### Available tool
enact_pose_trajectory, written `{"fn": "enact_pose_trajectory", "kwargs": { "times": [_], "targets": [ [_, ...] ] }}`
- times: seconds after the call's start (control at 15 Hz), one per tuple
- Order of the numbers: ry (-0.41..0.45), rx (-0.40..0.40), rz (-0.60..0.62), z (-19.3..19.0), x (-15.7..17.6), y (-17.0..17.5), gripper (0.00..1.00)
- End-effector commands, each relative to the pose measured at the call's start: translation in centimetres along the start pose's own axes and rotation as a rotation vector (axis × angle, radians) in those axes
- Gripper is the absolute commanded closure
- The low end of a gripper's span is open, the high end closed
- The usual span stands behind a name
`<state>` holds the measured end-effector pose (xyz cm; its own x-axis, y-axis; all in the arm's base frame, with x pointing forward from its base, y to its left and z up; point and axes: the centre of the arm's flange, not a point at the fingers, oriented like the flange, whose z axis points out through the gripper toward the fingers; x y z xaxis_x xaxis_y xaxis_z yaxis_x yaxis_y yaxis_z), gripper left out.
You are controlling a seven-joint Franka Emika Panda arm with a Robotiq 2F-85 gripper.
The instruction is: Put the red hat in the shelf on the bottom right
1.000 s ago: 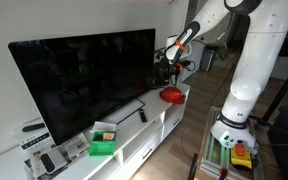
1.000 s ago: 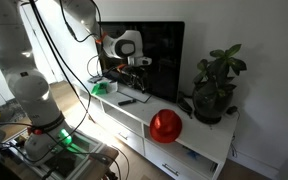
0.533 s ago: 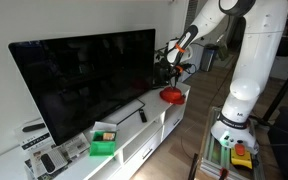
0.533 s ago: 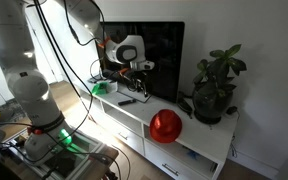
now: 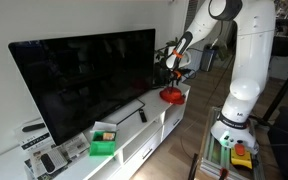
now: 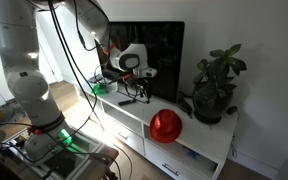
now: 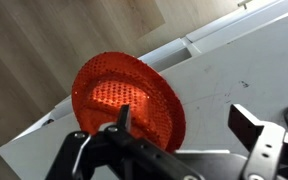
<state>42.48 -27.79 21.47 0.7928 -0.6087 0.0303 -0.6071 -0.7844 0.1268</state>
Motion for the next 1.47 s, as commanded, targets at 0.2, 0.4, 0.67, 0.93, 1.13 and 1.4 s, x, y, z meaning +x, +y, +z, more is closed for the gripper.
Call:
{"fn": "enact_pose_trajectory", "kwargs": {
  "times": [0.2,0.4,0.67,0.93,1.13,1.4],
  "targets": [
    [0.002,-0.001,0.004,0.0,0.2,0.0,0.0],
    [0.002,-0.001,0.005,0.0,0.2,0.0,0.0],
    [0.004,-0.051,0.029,3.0,1.6,-0.4,0.0],
    [0.055,-0.114,-0.071,7.0,2.2,-1.1,0.0],
    [0.108,-0.156,-0.146,9.2,2.8,-1.4,0.0],
    [0.115,-0.203,-0.264,11.3,3.2,-1.3,0.0]
  ]
}}
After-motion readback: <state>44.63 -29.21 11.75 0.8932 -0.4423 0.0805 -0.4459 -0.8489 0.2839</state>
